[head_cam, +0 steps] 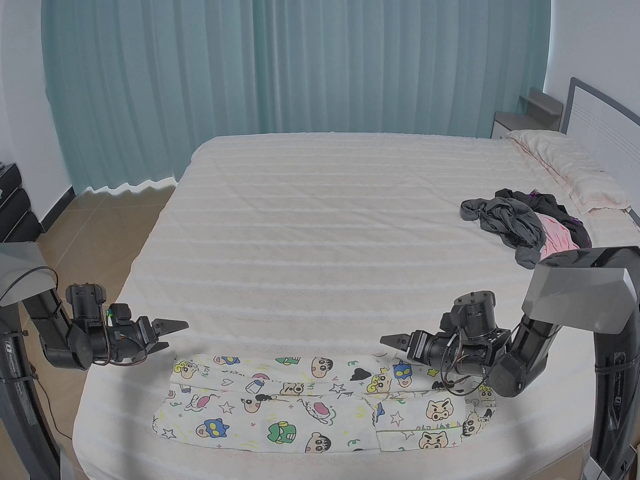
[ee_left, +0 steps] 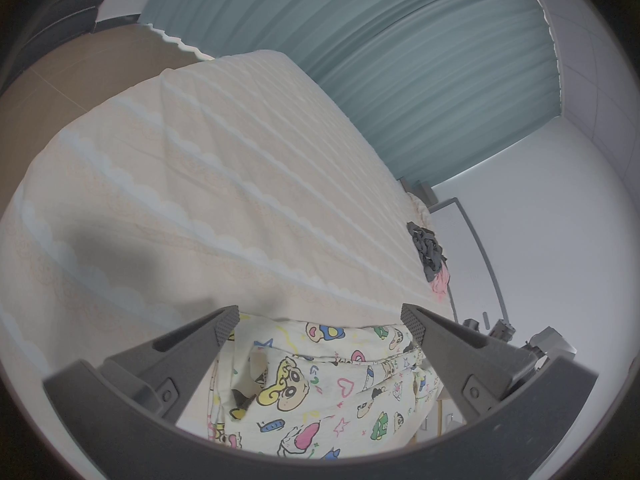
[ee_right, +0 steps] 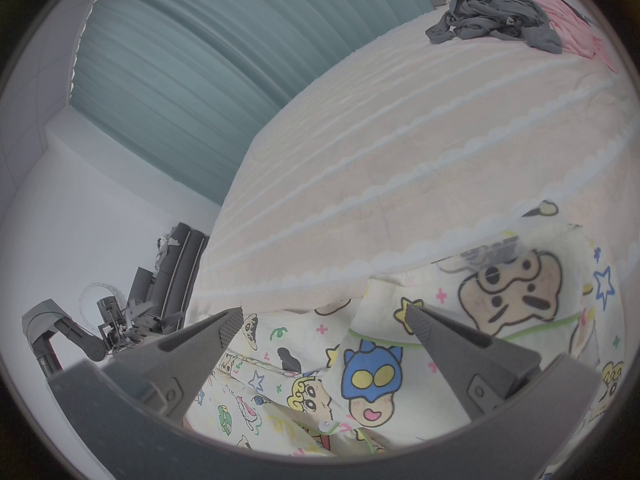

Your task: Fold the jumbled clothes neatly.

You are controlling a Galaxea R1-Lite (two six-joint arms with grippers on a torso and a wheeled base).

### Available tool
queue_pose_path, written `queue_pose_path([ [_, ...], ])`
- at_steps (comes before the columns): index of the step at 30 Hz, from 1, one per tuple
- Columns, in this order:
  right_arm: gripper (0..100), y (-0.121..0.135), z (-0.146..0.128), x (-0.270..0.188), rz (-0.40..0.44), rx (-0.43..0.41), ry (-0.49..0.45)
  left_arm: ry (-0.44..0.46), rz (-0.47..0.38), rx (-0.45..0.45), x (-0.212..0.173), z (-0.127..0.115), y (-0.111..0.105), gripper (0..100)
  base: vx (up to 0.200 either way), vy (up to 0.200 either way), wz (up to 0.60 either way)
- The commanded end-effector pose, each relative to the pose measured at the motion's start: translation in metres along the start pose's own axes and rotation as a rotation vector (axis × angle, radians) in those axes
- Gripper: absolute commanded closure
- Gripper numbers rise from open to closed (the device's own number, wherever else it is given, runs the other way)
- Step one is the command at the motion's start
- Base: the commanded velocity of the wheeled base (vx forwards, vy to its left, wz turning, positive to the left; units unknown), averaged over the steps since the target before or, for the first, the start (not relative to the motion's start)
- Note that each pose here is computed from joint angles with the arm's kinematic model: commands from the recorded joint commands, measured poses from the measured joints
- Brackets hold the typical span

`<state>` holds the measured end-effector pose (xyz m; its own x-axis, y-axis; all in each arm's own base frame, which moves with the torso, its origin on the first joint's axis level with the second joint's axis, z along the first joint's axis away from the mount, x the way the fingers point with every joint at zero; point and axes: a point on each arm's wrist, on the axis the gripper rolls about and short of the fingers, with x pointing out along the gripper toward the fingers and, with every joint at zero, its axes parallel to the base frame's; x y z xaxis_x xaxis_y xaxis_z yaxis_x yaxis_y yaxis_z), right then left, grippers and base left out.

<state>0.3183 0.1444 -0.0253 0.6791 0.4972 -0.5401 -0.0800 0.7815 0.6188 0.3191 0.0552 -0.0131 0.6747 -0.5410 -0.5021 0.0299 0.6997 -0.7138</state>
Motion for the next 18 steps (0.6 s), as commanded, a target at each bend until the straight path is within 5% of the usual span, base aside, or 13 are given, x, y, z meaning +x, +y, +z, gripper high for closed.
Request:
queue_pose_path([
  [1,0,-0.007,-0.007,-0.012,-0.009,0.009,0.005,0.020,0.040,0.012,0.009,-0.006,-0.009,0,0.000,0.000,0.00],
  [13,0,-0.010,-0.013,-0.010,-0.013,0.008,0.014,0.110,0.215,0.074,0.016,-0.018,-0.016,0,0.000,0.000,0.00],
  [18,0,-0.011,-0.013,-0.010,-0.014,0.008,0.017,0.113,0.220,0.075,0.016,-0.019,-0.016,0,0.000,0.000,0.00],
])
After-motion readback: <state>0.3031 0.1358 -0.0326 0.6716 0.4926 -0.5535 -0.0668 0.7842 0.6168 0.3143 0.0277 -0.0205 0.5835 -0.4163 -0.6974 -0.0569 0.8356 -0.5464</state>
